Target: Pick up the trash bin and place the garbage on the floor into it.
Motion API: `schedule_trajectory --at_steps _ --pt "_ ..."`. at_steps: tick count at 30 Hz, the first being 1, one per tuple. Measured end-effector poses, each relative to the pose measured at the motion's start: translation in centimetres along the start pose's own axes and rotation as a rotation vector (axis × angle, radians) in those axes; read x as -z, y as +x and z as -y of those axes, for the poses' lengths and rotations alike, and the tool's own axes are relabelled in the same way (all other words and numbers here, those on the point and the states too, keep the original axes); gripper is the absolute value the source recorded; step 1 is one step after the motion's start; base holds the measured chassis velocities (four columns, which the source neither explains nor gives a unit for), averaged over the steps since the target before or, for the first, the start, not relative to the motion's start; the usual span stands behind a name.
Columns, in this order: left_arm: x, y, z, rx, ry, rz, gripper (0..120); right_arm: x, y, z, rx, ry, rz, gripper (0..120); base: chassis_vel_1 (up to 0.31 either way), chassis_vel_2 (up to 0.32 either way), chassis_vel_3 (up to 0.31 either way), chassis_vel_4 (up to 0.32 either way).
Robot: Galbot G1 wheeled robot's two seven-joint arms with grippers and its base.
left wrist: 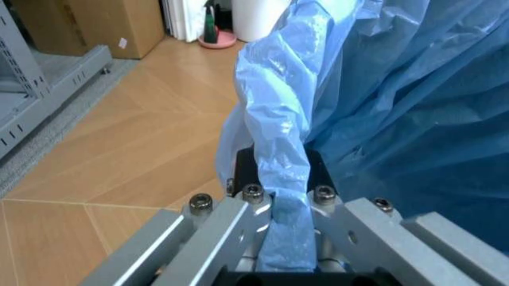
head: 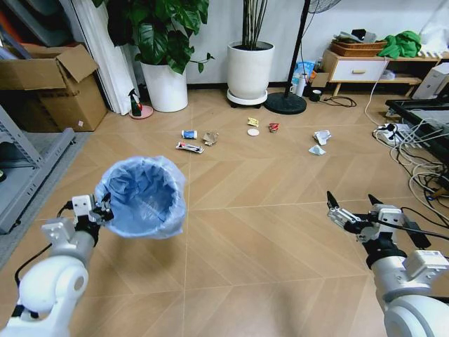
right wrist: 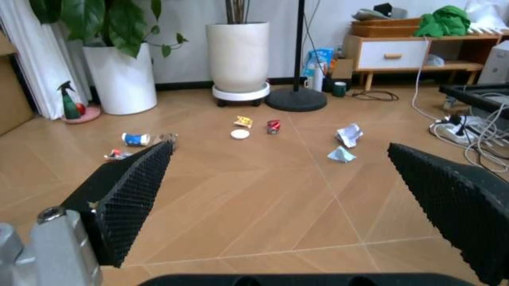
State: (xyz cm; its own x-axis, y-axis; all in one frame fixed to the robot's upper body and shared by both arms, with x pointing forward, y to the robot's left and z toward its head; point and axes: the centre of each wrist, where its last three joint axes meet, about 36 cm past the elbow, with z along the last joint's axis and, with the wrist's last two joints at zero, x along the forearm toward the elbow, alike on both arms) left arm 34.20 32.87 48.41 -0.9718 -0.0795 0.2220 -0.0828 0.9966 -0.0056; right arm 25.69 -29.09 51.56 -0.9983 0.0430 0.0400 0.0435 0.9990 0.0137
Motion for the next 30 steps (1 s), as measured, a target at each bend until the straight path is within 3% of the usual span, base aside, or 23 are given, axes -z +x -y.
schedule_trajectory --at_steps 30 --pt "0.12 0.97 0.84 -0.034 -0.028 -0.005 0 -0.45 -0.15 -0.44 0.029 -0.002 0.008 100 -0.045 0.045 0.048 -0.047"
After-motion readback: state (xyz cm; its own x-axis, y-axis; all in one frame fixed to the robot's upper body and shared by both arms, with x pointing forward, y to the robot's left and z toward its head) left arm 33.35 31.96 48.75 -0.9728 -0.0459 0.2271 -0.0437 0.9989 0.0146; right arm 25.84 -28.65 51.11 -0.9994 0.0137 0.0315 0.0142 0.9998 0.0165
